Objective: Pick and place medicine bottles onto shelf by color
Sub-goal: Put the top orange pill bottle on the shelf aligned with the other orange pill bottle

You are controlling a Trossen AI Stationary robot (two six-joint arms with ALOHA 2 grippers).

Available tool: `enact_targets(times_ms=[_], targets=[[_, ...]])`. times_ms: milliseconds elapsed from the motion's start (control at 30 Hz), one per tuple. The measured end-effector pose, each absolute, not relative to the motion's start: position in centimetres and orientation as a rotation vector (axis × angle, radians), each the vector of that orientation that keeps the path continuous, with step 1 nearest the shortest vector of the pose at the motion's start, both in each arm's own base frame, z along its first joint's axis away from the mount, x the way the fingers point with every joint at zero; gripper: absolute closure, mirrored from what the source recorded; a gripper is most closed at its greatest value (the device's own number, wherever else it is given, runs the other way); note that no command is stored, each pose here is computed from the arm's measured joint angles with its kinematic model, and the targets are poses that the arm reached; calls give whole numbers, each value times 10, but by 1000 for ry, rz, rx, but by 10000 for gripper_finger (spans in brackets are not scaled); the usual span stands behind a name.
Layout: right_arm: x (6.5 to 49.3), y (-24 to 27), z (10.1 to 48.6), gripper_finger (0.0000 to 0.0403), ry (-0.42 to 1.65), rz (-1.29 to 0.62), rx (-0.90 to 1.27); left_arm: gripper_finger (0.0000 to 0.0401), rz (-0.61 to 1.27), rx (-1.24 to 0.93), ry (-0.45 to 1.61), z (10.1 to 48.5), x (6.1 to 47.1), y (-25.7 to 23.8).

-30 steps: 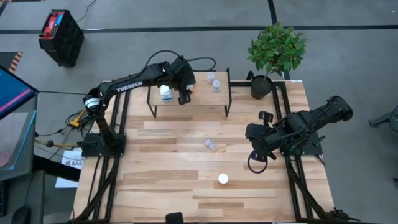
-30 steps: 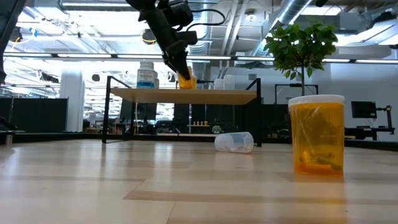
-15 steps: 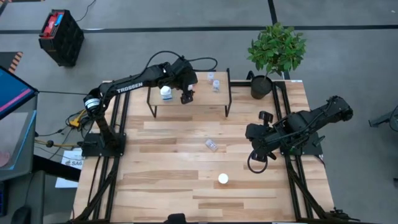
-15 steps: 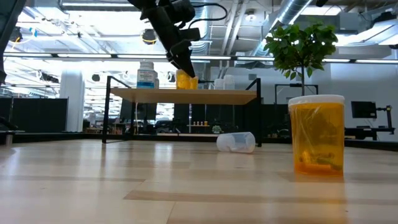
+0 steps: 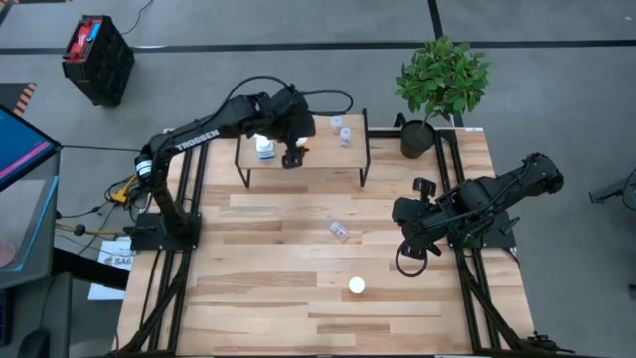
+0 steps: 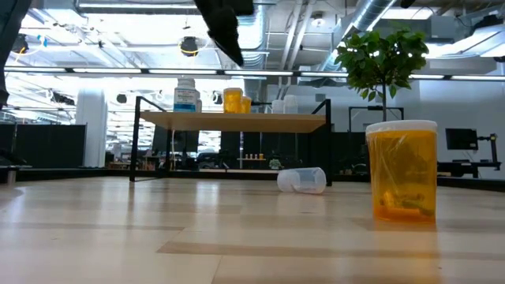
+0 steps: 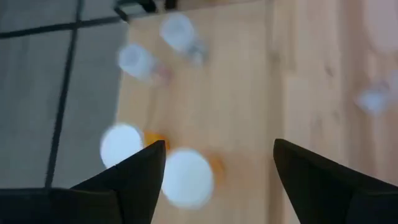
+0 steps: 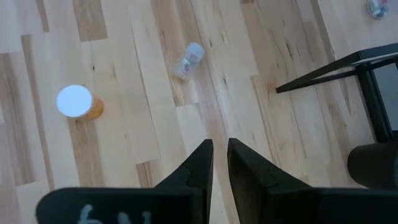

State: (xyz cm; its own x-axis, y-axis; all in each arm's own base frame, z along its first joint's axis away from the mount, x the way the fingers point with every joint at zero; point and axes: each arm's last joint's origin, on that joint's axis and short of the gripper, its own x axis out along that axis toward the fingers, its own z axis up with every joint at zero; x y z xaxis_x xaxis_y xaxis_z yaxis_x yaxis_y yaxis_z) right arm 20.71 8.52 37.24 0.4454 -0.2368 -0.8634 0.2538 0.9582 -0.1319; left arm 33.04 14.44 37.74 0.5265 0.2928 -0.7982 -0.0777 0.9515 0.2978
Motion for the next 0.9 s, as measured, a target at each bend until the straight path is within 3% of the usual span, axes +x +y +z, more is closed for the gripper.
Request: enact_targets(times_ms=[167,333,600,900], targets=[[207,85,372,333,1067,-304,17,127,160,183,1184,375,313,134],[207,85,372,333,1067,-304,17,148,149,129,1294,346,311,136],[207,85,372,333,1063,-307,26,167,147,161,1283,322,317,141],[207,85,372,333,1063,-307,26,168,170,241,1207,325,324,148]])
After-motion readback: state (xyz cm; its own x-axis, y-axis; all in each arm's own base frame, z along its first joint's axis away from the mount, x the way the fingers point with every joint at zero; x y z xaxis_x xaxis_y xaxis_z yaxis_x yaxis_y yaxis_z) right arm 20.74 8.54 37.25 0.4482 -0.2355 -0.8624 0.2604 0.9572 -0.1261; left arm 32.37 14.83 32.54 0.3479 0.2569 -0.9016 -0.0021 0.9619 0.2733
